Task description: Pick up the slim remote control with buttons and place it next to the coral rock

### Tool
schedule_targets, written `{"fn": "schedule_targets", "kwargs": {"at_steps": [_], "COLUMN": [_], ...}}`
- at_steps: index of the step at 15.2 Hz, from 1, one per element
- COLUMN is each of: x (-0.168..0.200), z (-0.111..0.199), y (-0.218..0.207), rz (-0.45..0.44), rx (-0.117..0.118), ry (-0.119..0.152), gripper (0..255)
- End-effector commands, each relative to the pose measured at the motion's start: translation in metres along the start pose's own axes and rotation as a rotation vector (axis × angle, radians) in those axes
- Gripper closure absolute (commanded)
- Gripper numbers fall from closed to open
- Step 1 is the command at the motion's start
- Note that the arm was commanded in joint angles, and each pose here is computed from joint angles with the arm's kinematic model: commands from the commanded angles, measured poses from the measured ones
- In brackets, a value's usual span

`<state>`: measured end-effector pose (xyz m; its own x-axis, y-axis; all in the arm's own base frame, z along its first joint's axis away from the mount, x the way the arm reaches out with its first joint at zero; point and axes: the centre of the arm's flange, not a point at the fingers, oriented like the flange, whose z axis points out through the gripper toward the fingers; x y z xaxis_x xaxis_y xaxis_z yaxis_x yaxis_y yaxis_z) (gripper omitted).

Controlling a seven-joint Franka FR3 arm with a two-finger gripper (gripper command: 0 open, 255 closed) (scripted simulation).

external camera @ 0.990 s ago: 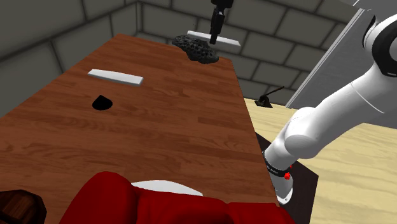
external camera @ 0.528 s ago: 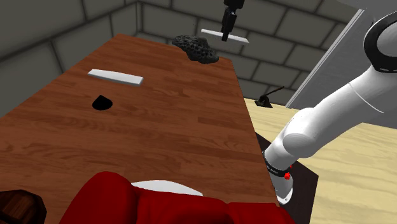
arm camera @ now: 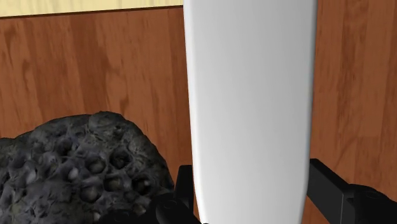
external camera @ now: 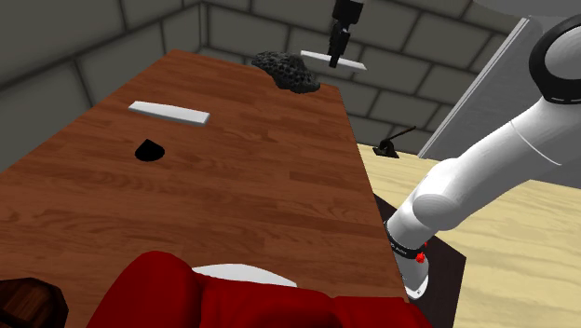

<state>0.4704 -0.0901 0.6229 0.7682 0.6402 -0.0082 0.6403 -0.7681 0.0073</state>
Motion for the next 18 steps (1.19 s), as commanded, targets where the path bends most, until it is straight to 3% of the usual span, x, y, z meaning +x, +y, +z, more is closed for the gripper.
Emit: {"fn": "schedule_targets", "kwargs": {"at_steps": [1,18], "x": [0.001,0.002], "z": [0.010,0.100], "y": [0.000,0.000], "rz": [0.000,0.000], "rx": [-0.001,-0.001], "ry": [0.000,0.000], "gripper": [255,255]}}
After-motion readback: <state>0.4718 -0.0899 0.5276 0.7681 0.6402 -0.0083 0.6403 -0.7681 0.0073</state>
